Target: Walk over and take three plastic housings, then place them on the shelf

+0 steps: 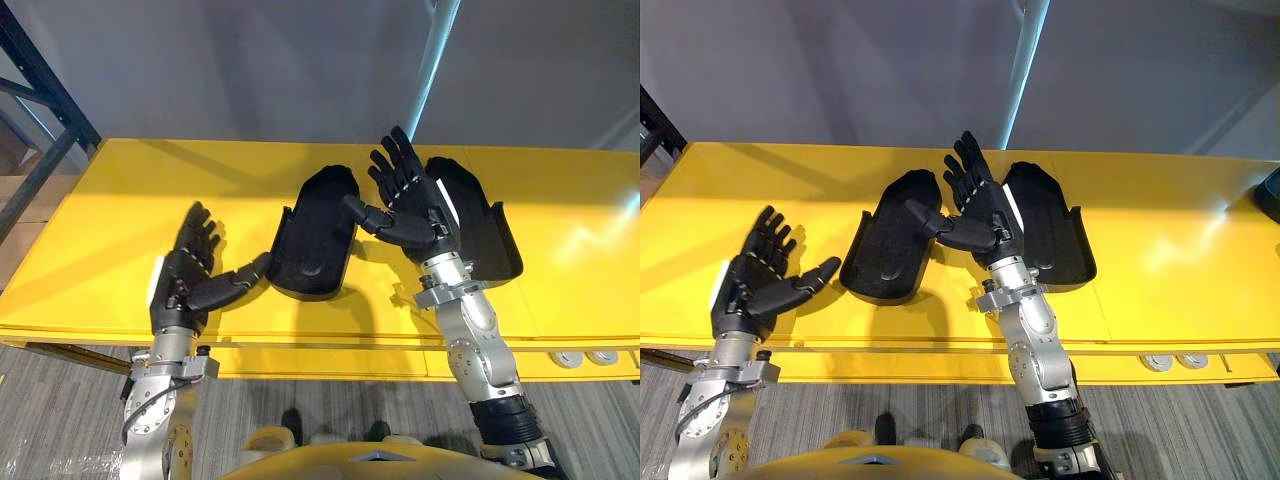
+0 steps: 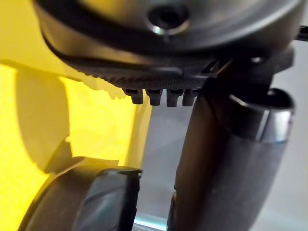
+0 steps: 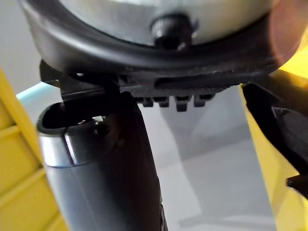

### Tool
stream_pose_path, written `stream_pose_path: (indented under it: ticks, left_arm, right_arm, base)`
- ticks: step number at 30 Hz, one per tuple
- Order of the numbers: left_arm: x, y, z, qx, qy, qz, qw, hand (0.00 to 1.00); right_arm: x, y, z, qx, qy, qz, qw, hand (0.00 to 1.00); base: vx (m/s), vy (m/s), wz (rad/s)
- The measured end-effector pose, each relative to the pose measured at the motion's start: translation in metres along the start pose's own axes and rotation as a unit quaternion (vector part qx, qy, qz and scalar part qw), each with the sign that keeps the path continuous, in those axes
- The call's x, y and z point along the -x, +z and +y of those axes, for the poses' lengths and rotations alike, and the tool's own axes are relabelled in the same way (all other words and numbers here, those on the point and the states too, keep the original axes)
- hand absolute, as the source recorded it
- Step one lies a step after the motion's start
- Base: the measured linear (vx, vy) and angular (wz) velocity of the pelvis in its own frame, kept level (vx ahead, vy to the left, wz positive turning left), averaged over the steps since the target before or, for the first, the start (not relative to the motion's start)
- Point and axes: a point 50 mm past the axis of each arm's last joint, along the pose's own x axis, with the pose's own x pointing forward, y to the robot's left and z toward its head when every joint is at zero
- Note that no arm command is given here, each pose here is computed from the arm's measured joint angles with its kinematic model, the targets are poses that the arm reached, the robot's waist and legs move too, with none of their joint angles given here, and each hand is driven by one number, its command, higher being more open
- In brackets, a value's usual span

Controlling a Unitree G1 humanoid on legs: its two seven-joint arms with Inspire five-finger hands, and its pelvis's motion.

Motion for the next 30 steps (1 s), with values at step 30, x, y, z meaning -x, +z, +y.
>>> stream_pose_path:
  ticks: [30]
  left_arm:
    - [0.007, -0.016, -0.008, 0.024, -0.054, 0.045, 0.997, 1.0]
  right_arm:
    - [-0.001, -0.021, 0.004, 0.087, -0.015, 0.073, 0.993, 1.0]
  base:
    - [0.0, 0.0, 0.0]
